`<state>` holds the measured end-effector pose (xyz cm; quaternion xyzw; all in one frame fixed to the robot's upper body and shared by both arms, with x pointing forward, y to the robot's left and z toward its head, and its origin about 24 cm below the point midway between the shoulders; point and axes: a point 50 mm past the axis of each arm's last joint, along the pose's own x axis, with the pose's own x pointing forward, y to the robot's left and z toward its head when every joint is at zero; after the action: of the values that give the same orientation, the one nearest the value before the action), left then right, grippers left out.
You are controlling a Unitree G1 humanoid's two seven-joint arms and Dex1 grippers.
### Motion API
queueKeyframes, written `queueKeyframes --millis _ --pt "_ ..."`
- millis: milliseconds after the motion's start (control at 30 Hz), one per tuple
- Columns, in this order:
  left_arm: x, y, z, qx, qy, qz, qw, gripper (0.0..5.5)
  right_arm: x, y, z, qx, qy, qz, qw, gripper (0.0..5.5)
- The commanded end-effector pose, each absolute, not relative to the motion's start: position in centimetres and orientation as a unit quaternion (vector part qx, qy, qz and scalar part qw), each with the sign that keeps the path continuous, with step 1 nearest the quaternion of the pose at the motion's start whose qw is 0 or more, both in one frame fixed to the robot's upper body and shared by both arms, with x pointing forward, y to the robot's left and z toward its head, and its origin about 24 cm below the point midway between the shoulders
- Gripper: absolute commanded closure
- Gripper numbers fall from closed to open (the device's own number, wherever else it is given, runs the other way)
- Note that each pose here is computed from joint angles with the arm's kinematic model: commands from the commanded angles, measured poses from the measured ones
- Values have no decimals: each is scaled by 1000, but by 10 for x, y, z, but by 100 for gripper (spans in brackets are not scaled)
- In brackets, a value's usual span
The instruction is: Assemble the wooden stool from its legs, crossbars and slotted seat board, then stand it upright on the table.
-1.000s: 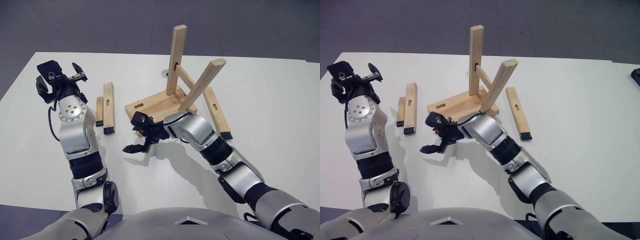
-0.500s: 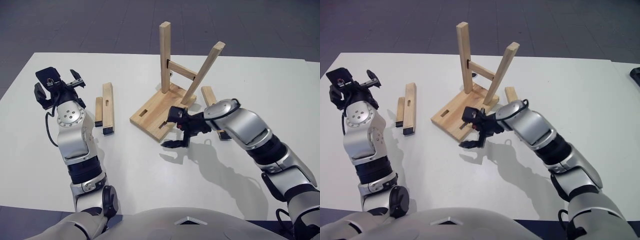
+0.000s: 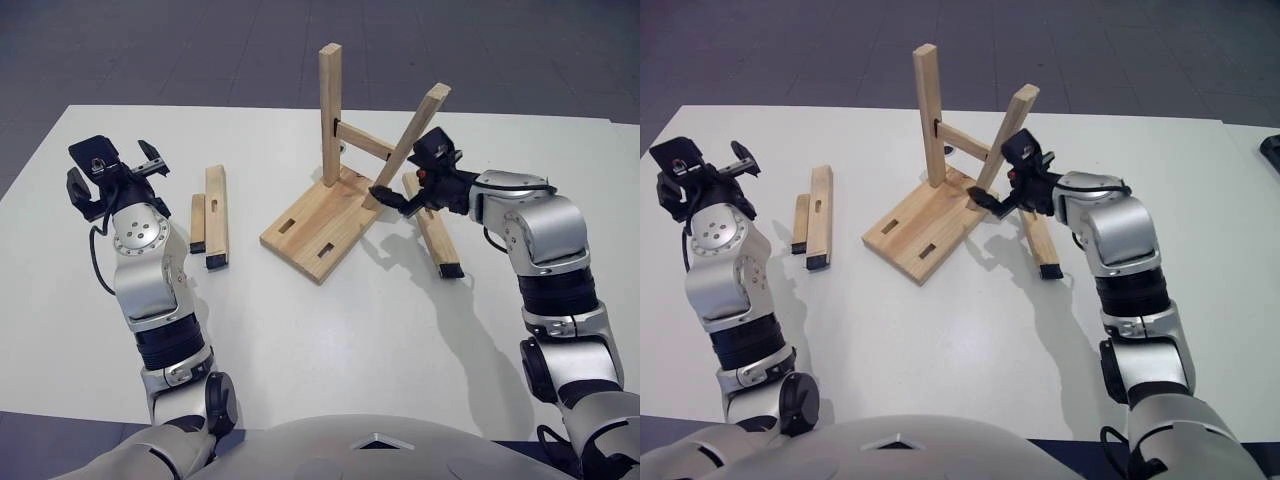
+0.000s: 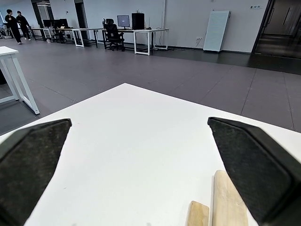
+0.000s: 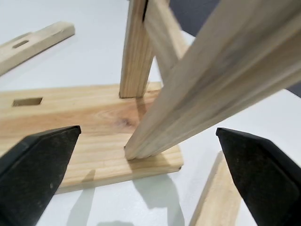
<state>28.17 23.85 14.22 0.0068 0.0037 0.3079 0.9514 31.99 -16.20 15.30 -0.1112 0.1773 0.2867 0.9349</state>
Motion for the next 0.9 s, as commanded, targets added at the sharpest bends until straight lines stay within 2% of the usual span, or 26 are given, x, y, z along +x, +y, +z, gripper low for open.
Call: queueKeyframes --millis 33,233,400,567,733,900 --pt "284 234 138 10 18 299 954 10 313 -174 177 -107 136 230 958 14" --pt "282 233 137 13 22 296 955 10 299 -189 199 -74 107 156 979 14" --pt "283 233 137 11 23 294 955 10 296 -194 194 -67 123 109 984 14" --pt "285 229 135 9 25 291 956 10 312 -177 194 -74 95 72 990 14" --pt "288 226 135 7 26 285 958 10 325 -151 192 -71 62 86 992 14" --pt "290 224 134 8 29 277 960 10 333 -149 191 -102 35 79 991 14"
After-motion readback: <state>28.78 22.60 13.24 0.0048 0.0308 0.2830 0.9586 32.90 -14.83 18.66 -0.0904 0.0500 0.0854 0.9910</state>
